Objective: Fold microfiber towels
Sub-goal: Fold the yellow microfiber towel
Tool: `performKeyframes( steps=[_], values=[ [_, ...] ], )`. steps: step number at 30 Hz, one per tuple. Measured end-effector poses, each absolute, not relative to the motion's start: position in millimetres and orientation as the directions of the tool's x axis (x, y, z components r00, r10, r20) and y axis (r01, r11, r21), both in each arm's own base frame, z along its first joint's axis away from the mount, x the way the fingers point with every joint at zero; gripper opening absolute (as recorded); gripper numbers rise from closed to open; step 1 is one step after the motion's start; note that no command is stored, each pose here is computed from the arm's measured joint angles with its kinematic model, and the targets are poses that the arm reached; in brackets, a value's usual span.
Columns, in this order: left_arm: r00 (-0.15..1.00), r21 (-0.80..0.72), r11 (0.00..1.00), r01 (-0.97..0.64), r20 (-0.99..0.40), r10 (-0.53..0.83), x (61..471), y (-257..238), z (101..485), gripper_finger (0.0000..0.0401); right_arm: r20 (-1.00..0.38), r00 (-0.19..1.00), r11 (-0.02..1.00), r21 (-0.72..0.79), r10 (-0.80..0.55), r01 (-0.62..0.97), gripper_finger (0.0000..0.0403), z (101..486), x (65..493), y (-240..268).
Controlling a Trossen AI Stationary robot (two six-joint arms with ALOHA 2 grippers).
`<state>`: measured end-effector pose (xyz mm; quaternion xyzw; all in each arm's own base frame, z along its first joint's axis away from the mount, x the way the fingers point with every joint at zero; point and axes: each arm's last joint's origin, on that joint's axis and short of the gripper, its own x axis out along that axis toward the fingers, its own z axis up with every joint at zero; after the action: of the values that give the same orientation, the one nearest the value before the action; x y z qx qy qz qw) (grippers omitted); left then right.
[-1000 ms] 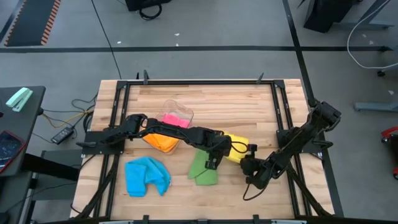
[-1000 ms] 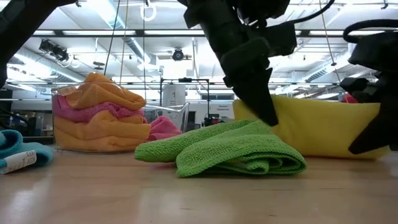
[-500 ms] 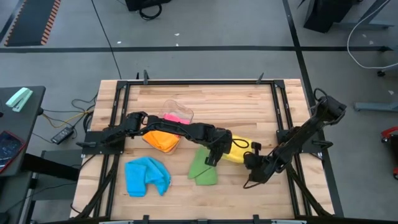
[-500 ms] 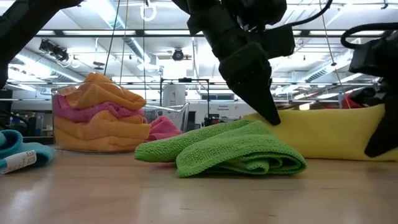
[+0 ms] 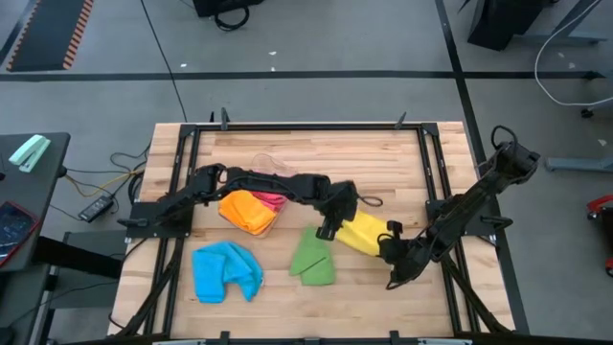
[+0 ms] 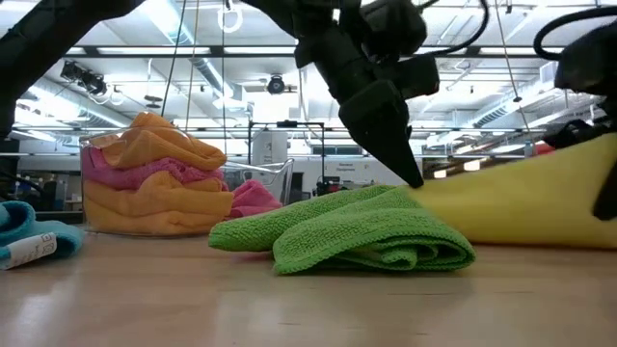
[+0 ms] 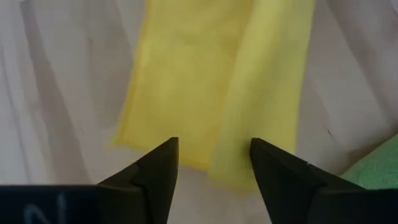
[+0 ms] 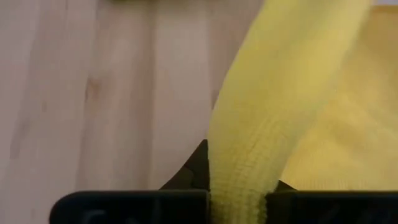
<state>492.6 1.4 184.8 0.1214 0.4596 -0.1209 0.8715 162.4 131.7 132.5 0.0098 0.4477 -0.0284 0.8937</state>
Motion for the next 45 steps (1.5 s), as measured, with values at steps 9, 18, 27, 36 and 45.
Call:
performKeyframes(
  steps=[9, 18, 27, 36, 45],
  values=[
    [0.591, 0.033, 0.932, 0.362, -0.781, -0.202, 493, 14, 198, 0.0174, -0.865, 0.501, 0.999, -0.003, 0.015, -0.035, 0.0015, 117, 156, 142],
    [0.608, 0.025, 0.919, 0.394, -0.756, -0.241, 504, 7, 176, 0.0172, -0.847, 0.532, 0.996, -0.033, 0.018, -0.087, 0.0014, 121, 153, 150],
    [0.566, 0.002, 0.909, 0.417, -0.783, -0.258, 511, -8, 140, 0.0172, -0.844, 0.536, 0.998, -0.047, -0.021, -0.035, 0.0014, 128, 152, 147],
    [0.646, 0.008, 0.916, 0.401, -0.712, -0.276, 497, -21, 114, 0.0163, -0.828, 0.556, 0.998, -0.053, -0.066, 0.039, 0.0014, 134, 147, 143],
    [0.793, 0.079, 0.937, 0.339, -0.559, -0.240, 469, -26, 111, 0.0120, -0.821, 0.565, 0.997, -0.068, -0.080, 0.043, 0.0014, 135, 147, 142]
  ],
)
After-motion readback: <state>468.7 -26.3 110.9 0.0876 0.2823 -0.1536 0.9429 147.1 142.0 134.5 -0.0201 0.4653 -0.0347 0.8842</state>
